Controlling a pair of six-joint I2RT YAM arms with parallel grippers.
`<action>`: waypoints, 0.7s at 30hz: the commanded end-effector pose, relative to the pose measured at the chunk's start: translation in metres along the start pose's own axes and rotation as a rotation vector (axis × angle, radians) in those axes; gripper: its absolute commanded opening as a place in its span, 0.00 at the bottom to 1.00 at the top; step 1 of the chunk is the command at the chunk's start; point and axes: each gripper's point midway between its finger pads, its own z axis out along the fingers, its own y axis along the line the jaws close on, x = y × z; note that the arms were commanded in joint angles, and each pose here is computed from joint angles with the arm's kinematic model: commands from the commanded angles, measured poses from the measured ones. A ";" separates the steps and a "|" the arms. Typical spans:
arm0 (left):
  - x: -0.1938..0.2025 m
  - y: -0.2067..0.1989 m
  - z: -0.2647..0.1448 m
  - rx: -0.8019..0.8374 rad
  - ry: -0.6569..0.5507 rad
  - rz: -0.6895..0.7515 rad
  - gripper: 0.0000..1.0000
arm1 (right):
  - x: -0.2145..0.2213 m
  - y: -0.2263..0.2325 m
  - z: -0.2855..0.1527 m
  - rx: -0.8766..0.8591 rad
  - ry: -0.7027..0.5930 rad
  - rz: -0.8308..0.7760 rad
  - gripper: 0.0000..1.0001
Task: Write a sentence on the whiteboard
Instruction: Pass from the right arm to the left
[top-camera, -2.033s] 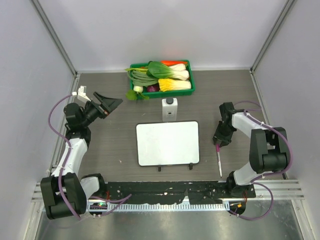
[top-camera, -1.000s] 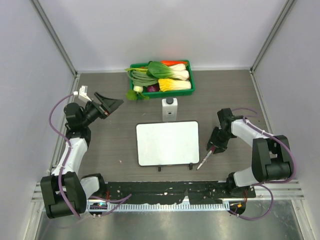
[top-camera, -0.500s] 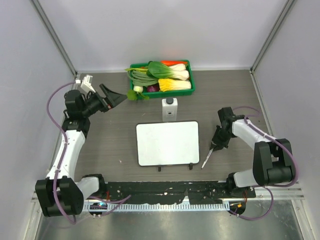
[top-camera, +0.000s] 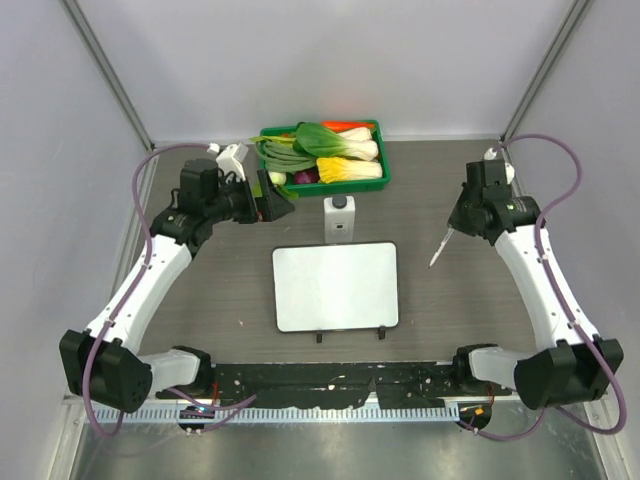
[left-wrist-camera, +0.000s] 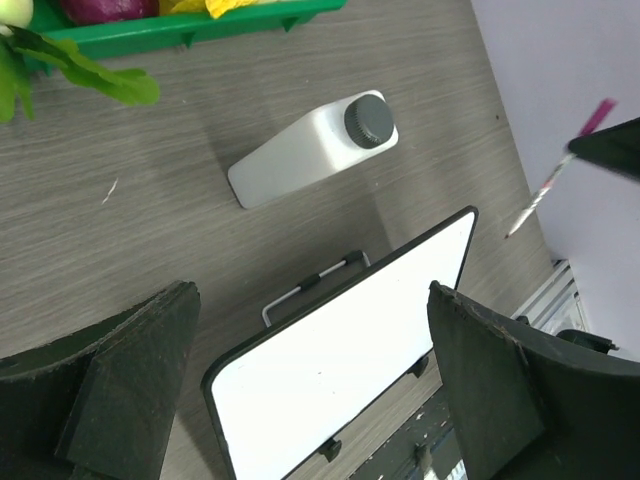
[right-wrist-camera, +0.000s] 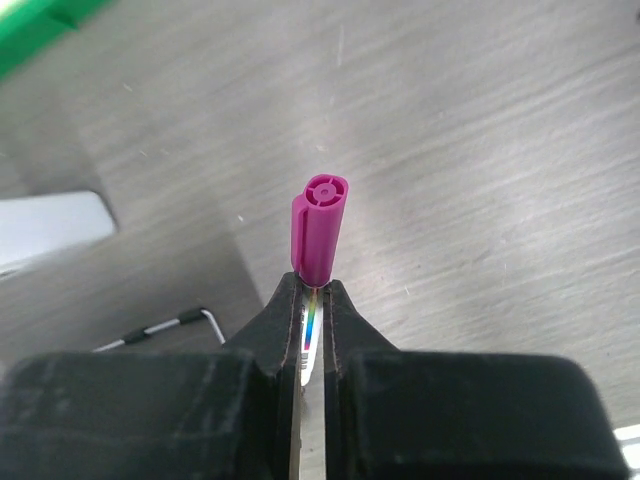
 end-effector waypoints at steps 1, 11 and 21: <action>-0.010 -0.016 0.004 0.020 -0.006 0.053 1.00 | -0.043 0.012 -0.046 -0.101 -0.178 -0.010 0.01; -0.007 -0.076 0.008 0.352 0.024 0.027 0.97 | -0.048 0.104 -0.107 -0.702 -0.250 -0.056 0.01; -0.009 -0.143 -0.013 0.794 0.005 0.004 0.94 | -0.036 0.172 -0.137 -1.044 -0.232 -0.057 0.01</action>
